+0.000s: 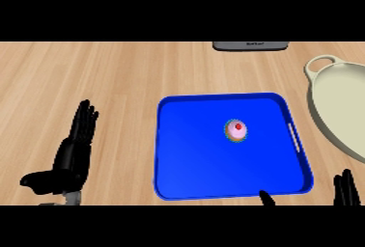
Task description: Pick the cupcake from the tray and place it in the pot
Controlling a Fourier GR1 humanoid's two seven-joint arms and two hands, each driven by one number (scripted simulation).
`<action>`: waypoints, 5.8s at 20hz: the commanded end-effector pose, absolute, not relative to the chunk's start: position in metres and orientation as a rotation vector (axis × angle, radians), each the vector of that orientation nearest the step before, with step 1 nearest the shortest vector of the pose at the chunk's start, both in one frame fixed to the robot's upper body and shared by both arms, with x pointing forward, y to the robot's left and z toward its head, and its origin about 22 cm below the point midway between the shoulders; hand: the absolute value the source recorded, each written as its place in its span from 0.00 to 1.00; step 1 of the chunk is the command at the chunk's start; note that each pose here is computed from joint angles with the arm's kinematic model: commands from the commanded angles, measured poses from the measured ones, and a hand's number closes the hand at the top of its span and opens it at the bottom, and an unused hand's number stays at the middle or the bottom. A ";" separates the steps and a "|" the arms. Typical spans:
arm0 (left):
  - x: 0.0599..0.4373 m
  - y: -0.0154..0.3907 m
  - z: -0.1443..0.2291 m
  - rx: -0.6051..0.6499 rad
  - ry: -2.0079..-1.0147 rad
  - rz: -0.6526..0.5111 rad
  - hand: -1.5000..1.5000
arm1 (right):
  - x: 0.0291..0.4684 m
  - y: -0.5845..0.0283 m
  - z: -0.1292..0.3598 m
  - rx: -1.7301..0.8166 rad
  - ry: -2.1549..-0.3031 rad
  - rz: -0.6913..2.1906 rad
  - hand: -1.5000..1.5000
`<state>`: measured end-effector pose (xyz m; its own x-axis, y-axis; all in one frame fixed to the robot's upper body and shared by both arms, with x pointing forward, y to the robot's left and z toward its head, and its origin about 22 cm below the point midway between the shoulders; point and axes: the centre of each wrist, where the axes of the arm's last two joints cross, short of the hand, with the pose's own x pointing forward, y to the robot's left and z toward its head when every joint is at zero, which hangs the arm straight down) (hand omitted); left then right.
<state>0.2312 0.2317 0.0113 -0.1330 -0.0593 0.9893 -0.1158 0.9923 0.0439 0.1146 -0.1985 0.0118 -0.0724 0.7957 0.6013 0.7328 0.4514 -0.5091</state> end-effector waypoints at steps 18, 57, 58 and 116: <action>0.243 0.235 -0.001 0.080 -1.703 0.032 0.50 | 0.171 -0.118 0.062 -1.250 -1.048 0.361 0.00; 0.238 0.215 0.013 0.092 -1.713 0.026 0.50 | 0.312 -0.145 0.020 -1.355 -0.969 0.350 1.00; 0.247 0.212 0.012 0.093 -1.715 0.023 0.50 | 0.330 -0.161 0.035 -1.325 -0.888 0.300 1.00; 0.236 0.224 0.004 0.080 -1.715 0.018 0.50 | 0.397 -0.430 0.107 -1.713 -0.114 -0.301 1.00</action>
<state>0.2395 0.2221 0.0054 -0.1408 -0.0451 0.9890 -0.0660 0.9972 0.0361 0.4132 -0.4166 0.1377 0.9850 0.0595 0.1619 0.1709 -0.2115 -0.9623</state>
